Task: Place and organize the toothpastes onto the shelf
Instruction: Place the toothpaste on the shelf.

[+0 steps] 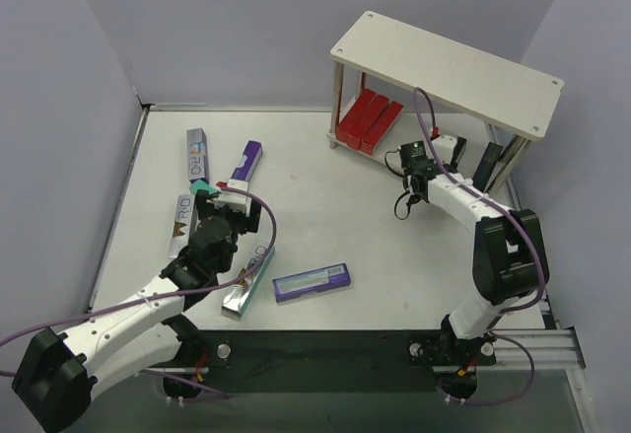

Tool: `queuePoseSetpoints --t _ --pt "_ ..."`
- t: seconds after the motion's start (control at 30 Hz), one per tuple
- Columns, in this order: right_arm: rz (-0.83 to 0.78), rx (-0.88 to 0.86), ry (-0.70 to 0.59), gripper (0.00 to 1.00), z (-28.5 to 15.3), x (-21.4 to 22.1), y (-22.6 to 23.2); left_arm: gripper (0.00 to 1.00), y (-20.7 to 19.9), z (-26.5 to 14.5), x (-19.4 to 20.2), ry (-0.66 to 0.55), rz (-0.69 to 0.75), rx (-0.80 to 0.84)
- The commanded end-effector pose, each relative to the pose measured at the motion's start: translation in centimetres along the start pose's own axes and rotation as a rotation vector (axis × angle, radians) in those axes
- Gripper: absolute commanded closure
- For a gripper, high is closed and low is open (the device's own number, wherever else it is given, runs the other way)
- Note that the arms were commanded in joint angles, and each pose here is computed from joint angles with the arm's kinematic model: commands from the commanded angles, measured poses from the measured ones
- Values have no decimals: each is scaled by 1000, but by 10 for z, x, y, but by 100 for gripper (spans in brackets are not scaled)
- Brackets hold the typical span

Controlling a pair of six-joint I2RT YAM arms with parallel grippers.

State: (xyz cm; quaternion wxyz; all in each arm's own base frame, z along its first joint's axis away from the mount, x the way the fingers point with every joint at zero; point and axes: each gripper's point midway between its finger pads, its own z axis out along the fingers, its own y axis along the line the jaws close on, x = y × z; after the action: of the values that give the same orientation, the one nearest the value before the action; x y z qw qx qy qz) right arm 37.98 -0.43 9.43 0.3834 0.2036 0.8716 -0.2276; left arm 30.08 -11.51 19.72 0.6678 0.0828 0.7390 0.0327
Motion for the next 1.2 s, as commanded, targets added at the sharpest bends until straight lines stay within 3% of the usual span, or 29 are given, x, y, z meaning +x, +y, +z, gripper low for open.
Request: queuePoseSetpoints --t 0.0,0.17,0.5,0.67,0.87,1.0,1.17 --pt "81 36 -72 62 10 -36 -1 9 -1 1 -22 -48 -53 5" --pt "72 85 -67 55 23 -40 -8 9 1 0 -23 -53 -63 -1" --pt "59 102 -64 25 19 -44 -18 9 -1 1 -23 -52 -62 3" --pt "-41 68 -123 24 -10 -56 -15 9 -1 1 -23 -50 -60 6" --pt "-379 10 -181 21 -47 -61 -7 9 -1 1 -24 -53 -60 8" --pt "-648 -90 -126 21 -54 -43 -5 9 -1 0 -27 -59 -63 10" --pt "-1006 -75 -87 21 -51 -36 -13 9 -1 -1 -29 -65 -66 15"
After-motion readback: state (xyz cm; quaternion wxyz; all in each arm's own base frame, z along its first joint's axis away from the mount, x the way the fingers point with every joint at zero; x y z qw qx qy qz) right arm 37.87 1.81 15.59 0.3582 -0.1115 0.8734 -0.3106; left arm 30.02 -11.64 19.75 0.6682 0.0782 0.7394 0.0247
